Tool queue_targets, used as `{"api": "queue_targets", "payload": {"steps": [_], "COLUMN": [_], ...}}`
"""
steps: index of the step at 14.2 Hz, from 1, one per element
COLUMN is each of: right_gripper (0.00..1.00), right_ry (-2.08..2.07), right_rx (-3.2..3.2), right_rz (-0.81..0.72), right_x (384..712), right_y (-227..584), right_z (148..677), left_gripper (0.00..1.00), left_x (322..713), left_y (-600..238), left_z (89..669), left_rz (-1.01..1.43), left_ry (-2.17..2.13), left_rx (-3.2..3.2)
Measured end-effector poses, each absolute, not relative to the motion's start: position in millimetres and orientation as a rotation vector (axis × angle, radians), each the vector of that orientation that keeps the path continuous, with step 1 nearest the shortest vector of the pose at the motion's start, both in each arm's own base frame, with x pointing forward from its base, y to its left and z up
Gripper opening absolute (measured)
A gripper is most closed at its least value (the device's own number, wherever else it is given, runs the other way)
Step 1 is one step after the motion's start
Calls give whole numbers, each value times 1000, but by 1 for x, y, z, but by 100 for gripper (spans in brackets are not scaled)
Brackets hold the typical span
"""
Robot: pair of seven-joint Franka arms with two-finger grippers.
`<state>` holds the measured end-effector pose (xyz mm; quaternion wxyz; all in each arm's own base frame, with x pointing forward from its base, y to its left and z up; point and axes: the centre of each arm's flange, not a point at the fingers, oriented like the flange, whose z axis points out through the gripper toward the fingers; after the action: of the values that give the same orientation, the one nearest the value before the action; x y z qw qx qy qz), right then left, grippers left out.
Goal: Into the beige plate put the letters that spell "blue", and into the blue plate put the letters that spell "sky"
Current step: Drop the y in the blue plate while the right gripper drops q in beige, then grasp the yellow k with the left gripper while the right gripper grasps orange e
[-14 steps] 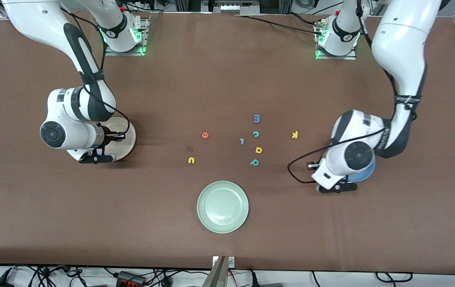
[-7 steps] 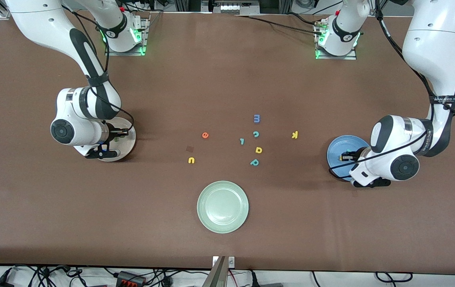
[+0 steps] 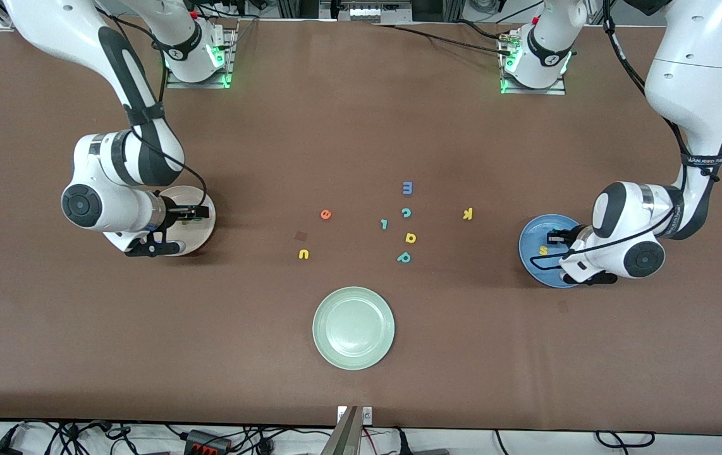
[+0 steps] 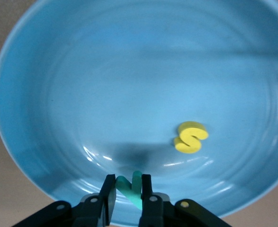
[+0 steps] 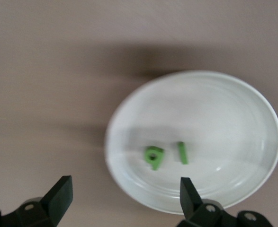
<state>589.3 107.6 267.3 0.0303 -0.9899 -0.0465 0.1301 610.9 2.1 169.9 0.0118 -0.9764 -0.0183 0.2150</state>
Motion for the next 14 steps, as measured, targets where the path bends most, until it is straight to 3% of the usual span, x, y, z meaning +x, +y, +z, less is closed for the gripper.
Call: {"api": "queue_targets", "payload": {"steps": [4,7,10,14], "right_gripper": [100,100,96,82], "right_ry": [-191,-108,73,302], "right_rx": [-3075,-3105,-3128,-3085], "right_rz": [321,304,272,199], "right_x": [589,581,571,542], "right_y": [196,262,309,375], "right_z": [286,279,257,222], "left_gripper": [67,96,100,100], "left_x": [617,617,603,572], "left_y": [-9,-65,-148,-188], "left_z": [190,234,263,227], "left_rz": [622,584,550,477], "left_ry": [-32,13,165,248], "left_rx": [-3062,-3082,-3113,-3156]}}
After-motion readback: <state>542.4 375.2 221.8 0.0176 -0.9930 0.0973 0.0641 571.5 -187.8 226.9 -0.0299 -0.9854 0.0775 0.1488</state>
